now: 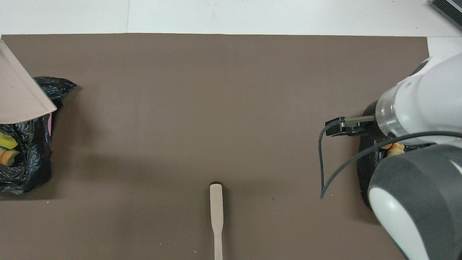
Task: Sweep and dump trash in bin
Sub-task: 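Bring the emptied dustpan back toward the table center with the left gripper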
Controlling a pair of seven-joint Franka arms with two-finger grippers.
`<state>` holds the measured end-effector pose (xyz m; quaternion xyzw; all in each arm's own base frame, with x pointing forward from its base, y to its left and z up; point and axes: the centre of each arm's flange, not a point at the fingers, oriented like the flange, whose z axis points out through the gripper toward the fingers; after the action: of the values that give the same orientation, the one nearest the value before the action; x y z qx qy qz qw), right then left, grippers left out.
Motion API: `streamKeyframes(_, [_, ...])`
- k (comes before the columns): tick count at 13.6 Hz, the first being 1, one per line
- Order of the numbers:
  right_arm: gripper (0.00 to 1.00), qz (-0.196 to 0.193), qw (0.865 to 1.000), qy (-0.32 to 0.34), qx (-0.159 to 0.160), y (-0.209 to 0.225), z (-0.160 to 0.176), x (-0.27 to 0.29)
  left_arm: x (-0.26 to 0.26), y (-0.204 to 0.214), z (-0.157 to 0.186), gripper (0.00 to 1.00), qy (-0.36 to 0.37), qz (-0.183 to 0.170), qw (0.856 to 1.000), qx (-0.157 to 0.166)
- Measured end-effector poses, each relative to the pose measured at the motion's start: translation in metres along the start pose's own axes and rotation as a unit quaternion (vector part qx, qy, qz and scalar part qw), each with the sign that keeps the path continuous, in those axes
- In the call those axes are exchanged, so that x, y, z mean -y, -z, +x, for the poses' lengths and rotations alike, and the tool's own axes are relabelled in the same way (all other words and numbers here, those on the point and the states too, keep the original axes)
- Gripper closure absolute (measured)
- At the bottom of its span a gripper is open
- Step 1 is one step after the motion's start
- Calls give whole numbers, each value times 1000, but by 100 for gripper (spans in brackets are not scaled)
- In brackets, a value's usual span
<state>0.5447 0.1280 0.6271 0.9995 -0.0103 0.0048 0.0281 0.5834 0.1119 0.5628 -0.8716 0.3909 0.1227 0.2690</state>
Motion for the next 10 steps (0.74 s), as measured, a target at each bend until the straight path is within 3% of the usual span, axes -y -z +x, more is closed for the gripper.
streamKeyframes(4, [0, 2, 1000, -29, 4, -2, 16, -31, -29, 5, 12, 69, 122, -109, 986, -40])
streamKeyframes(10, [0, 17, 998, -56, 27, -11, 11, -57, -114, 51, 69, 69, 293, -210, 931, -65])
